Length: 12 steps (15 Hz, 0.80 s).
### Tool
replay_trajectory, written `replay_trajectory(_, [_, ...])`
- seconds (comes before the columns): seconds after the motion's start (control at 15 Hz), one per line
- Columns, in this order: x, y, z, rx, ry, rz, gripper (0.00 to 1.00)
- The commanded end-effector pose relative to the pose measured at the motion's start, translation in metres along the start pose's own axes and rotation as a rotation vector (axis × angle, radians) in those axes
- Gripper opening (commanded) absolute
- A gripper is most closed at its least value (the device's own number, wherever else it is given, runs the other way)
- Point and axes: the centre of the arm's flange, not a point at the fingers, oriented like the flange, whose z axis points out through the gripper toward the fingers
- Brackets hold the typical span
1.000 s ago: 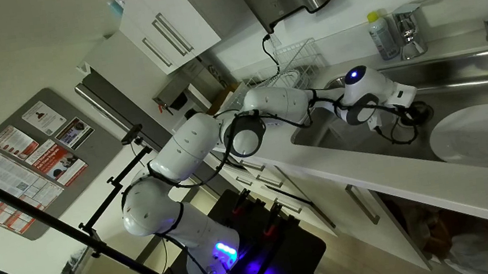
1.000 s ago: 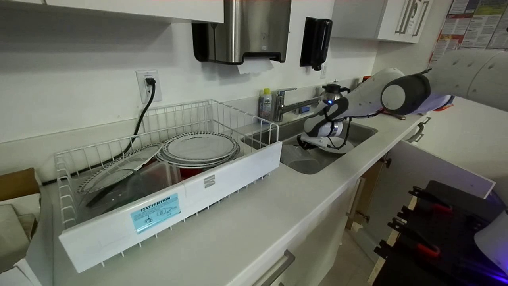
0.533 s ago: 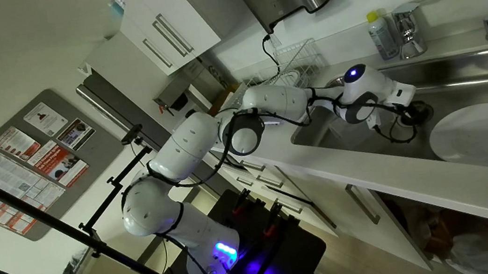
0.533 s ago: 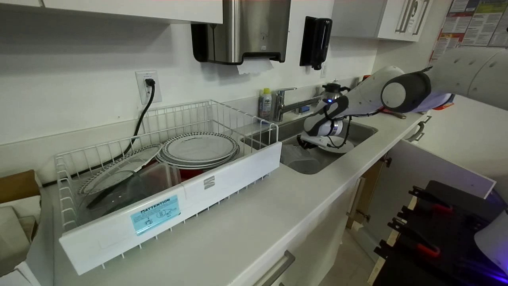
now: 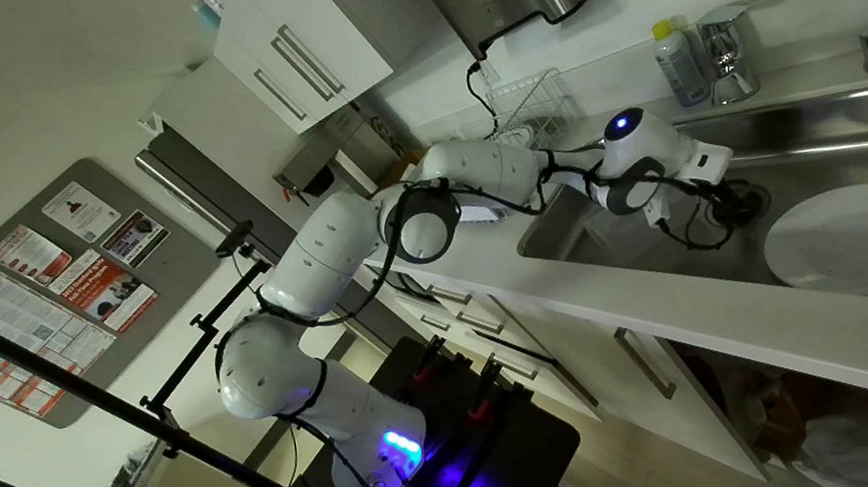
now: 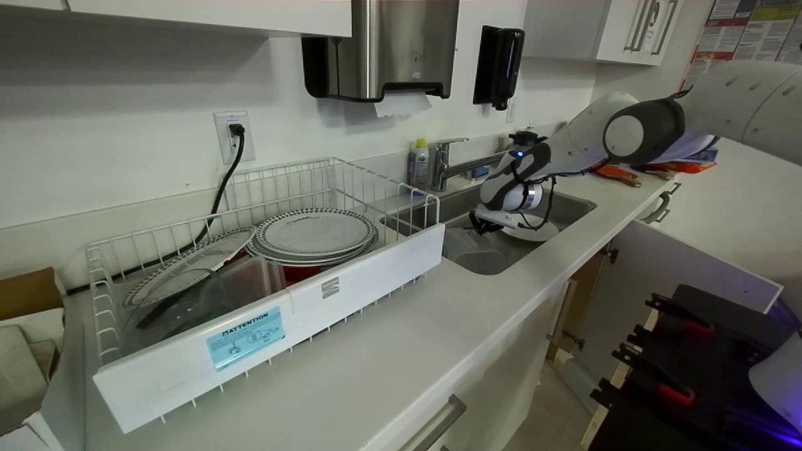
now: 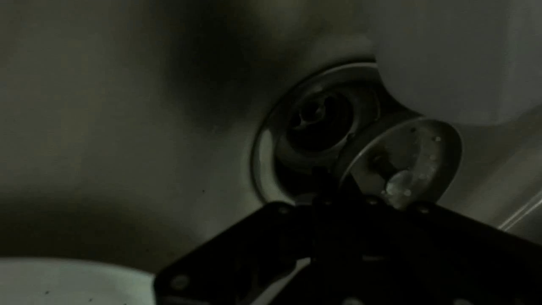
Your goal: Put the stopper on the drain in the sink
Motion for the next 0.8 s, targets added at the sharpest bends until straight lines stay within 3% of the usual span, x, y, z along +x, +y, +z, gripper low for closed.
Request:
replay_trajectory(0.0, [-0.009, 0.006, -0.024, -0.057, -0.01, -0.003, 0.02])
replay_trajectory(0.4, [-0.012, 0.011, -0.009, -0.052, -0.038, -0.008, 0.02])
replay_trajectory(0.73, [-0.013, 0.011, -0.001, -0.036, 0.0, -0.006, 0.02])
